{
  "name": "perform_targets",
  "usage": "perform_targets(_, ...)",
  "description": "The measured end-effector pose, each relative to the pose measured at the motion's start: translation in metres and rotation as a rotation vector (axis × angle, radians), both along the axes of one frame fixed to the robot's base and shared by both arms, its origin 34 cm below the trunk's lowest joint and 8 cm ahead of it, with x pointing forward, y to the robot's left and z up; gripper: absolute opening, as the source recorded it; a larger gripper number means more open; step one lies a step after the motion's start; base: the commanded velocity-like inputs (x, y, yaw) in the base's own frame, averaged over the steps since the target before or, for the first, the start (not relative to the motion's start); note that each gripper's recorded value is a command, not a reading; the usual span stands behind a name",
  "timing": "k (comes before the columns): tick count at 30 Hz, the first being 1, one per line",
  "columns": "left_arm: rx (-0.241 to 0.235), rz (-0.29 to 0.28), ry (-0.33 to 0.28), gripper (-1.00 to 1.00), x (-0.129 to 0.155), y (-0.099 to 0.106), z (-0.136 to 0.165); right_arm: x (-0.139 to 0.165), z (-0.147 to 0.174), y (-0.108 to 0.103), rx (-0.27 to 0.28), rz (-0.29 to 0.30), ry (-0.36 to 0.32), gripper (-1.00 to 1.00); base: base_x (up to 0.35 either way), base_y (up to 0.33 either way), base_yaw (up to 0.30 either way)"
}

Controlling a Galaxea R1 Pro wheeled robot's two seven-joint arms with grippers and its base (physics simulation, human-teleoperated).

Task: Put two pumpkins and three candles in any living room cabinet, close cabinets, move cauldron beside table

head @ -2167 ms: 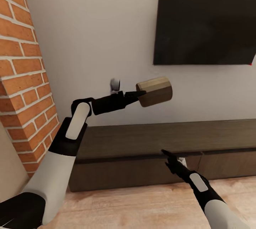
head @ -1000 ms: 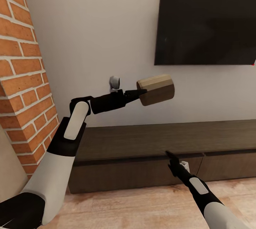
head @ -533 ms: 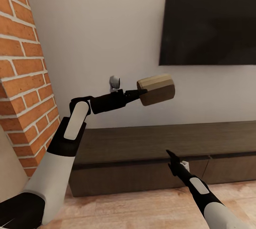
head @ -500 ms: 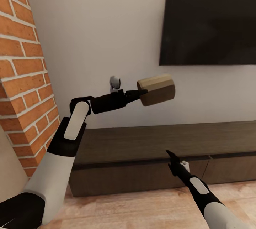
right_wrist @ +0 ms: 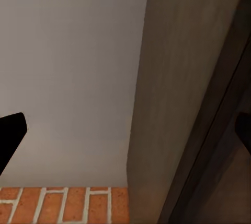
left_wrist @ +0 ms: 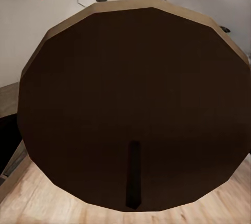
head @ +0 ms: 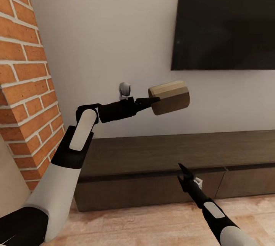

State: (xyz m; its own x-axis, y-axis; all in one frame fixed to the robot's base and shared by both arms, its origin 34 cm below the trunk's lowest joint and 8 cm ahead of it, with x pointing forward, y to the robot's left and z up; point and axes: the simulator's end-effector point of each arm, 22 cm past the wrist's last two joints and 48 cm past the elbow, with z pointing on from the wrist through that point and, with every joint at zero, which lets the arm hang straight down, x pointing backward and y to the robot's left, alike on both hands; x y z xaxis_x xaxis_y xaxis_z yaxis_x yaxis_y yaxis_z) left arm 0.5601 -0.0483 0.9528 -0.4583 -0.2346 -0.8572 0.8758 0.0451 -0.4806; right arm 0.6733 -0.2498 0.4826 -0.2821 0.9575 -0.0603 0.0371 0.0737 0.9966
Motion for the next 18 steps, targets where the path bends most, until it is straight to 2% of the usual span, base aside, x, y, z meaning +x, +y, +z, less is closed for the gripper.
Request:
perform_targets(9,-0.001,0.002,0.004,-1.00,0.001,0.000,-0.002,-0.001,-0.002,0.001,-0.002,0.002,0.005,1.00,0.000,0.000,0.000)
perform_targets(12,0.003,0.008,0.026,-1.00,0.008,0.000,-0.014,-0.001,-0.010,0.004,0.001,0.004,0.017,1.00,0.000,0.000,0.000)
perform_targets(18,-0.001,0.009,0.068,-1.00,0.020,0.003,-0.033,0.001,-0.024,-0.004,-0.047,-0.045,0.025,1.00,0.000,0.000,0.000)
